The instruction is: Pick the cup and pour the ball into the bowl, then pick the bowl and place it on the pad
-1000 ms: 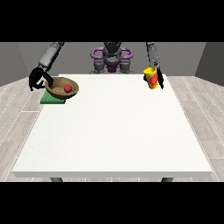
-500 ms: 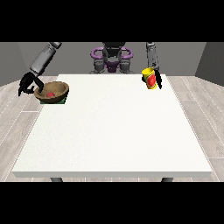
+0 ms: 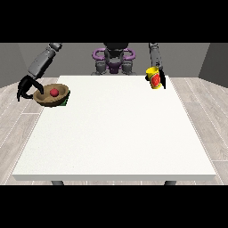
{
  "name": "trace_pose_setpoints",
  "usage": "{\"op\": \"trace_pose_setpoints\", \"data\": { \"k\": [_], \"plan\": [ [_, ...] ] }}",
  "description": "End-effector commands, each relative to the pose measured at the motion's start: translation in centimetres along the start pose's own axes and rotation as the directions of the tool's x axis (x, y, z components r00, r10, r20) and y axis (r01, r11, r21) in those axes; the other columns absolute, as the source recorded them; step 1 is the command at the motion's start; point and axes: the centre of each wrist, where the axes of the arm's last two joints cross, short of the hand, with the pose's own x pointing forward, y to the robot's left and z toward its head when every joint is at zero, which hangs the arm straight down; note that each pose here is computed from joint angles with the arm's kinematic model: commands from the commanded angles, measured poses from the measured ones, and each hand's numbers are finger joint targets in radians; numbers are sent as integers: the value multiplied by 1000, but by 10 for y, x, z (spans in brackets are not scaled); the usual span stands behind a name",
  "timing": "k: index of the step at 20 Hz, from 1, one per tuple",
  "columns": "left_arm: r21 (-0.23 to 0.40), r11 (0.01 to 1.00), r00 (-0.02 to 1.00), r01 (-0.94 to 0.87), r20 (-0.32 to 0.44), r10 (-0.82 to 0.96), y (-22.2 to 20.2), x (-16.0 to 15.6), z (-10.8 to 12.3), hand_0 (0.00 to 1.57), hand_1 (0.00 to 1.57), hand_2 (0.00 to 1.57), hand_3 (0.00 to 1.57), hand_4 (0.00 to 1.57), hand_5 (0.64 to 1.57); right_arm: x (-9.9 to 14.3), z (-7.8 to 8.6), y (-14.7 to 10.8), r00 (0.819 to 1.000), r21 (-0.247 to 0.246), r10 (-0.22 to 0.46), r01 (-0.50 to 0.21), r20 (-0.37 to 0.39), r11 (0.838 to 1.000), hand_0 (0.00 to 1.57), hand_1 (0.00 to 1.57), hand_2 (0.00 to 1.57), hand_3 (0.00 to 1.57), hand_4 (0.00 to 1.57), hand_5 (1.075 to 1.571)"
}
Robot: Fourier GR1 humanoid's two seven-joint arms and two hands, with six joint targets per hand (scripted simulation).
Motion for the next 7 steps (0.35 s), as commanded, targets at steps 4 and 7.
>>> {"op": "trace_pose_setpoints", "data": {
  "k": [4, 7],
  "plan": [
    [36, 998, 998, -61, -13, 61, -13, 17, 11, 0, 0, 0, 0, 965, 1416, 30, -6, -25, 1000, 55, 4, -4, 5, 999, 0, 0, 0, 0, 0, 1362],
    [-5, 998, 990, -60, -128, 59, -29, -2, 41, 0, 0, 0, 0, 965, 1416, 32, -3, -34, 999, 84, -10, 14, -39, 996, 0, 0, 0, 0, 124, 1326]
  ]
}}
